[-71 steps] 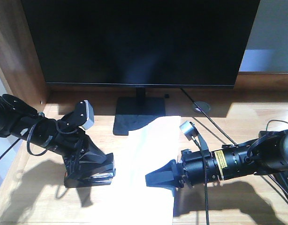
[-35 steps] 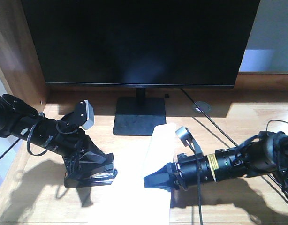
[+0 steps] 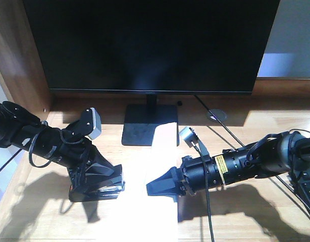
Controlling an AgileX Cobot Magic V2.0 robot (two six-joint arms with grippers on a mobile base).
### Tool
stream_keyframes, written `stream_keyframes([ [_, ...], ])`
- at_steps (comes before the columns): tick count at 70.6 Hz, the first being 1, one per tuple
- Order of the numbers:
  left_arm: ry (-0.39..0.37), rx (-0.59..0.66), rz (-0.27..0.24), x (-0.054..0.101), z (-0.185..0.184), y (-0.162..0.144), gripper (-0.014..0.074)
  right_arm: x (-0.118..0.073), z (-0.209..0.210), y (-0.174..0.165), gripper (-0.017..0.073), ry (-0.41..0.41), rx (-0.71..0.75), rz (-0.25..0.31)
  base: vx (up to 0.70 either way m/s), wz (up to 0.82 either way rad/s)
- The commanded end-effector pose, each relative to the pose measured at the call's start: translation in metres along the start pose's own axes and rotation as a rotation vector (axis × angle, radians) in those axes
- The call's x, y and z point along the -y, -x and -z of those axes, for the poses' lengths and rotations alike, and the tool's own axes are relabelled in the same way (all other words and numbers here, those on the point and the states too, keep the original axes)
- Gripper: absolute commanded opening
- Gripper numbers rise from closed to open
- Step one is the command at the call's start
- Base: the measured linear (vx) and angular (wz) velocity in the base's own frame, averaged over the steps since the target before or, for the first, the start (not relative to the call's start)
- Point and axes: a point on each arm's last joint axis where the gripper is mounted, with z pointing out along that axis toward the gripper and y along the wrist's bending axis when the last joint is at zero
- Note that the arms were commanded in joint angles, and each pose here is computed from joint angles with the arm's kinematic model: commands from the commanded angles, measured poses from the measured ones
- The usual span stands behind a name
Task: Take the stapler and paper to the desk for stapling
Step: 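Lay the paper flat beside the stapler with the right gripper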
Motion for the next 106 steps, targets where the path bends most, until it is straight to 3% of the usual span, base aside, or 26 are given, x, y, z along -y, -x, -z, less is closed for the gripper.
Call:
stream_keyframes([
  [1, 0.011, 0.068, -0.018, 0.003, 0.012, 0.019, -0.0006, -0.039, 0.012, 0.01, -0.0003, 0.184, 0.013, 0.103, 0.0, 0.0],
  [20, 0.011, 0.068, -0.018, 0.003, 0.012, 0.019, -0.0006, -0.054, 0.018, 0.01, -0.0003, 0.176, -0.005, 0.215, 0.0, 0.0],
  [53, 0.011, 0.068, -0.018, 0.003, 0.012, 0.019, -0.0006, -0.033, 0.01, 0.01, -0.0003, 0.12, 0.01, 0.132, 0.0, 0.0],
  [75, 0.011, 0.068, -0.018, 0.003, 0.012, 0.019, -0.0006, -0.026, 0.007, 0.014, -0.0003, 0.13, 0.064, 0.09, 0.0, 0.0],
  [90, 0.011, 0.068, -0.018, 0.003, 0.012, 0.019, -0.0006, -0.036, 0.001, 0.014, -0.0003, 0.209, 0.074, 0.116, 0.0, 0.0],
  [106, 0.011, 0.068, -0.018, 0.003, 0.012, 0.019, -0.0006, -0.038, -0.001, 0.012, -0.0003, 0.208, 0.045, 0.162, 0.0, 0.0],
])
